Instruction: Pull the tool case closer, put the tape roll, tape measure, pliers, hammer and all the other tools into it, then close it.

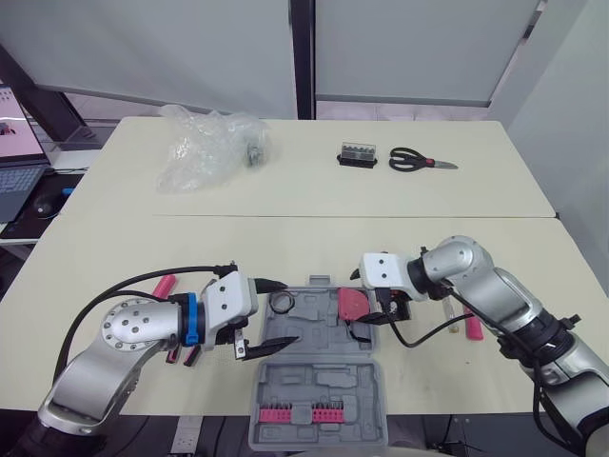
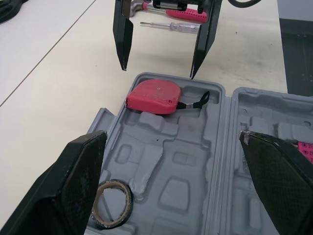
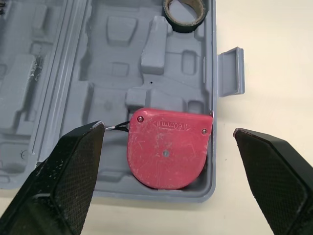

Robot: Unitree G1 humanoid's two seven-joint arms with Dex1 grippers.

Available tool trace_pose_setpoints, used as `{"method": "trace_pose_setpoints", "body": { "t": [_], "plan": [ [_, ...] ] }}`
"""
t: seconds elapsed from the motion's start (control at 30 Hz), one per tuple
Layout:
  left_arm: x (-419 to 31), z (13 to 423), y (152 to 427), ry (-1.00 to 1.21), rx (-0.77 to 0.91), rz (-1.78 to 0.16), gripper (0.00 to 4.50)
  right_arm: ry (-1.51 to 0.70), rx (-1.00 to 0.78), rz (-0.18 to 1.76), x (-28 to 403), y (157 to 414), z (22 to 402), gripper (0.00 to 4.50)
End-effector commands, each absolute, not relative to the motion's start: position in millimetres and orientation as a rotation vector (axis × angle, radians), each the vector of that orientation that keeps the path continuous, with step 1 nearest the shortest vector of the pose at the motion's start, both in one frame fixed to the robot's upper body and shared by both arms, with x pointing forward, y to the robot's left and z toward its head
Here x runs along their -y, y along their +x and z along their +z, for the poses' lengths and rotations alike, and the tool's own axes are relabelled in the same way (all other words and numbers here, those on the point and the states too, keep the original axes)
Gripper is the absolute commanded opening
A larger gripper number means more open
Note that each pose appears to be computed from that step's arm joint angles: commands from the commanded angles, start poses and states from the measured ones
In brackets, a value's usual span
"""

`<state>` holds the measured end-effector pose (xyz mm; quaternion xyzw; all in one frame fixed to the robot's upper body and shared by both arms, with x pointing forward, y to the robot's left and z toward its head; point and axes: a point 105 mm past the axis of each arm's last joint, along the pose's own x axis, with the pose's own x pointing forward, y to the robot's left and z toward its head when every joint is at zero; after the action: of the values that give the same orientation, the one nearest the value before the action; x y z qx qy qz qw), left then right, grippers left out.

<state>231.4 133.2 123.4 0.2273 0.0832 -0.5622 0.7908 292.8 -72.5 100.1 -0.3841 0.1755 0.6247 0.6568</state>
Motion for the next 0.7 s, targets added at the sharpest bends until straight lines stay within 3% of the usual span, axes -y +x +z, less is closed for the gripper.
{"method": "trace_pose_setpoints", "body": {
  "t": [0.03, 0.13, 0.27, 0.47, 0.6, 0.7],
  "plan": [
    [-135, 131, 231, 0.508, -0.141, -1.204, 4.5, -0.858, -0.323, 1.419, 66, 291, 112, 4.45],
    [-136, 131, 231, 0.508, -0.144, -1.203, 4.5, -0.851, -0.32, 1.422, 66, 290, 111, 3.89],
    [-137, 131, 231, 0.505, -0.145, -1.198, 4.5, -0.84, -0.314, 1.426, 64, 288, 110, 2.65],
    [-139, 131, 232, 0.509, -0.148, -1.191, 4.5, -0.808, -0.318, 1.421, 64, 289, 109, 2.65],
    [-140, 131, 232, 0.512, -0.147, -1.189, 4.5, -0.796, -0.326, 1.414, 68, 289, 108, 3.44],
    [-139, 132, 233, 0.513, -0.145, -1.19, 4.5, -0.864, -0.305, 1.386, 75, 293, 99, 4.44]
  ]
}}
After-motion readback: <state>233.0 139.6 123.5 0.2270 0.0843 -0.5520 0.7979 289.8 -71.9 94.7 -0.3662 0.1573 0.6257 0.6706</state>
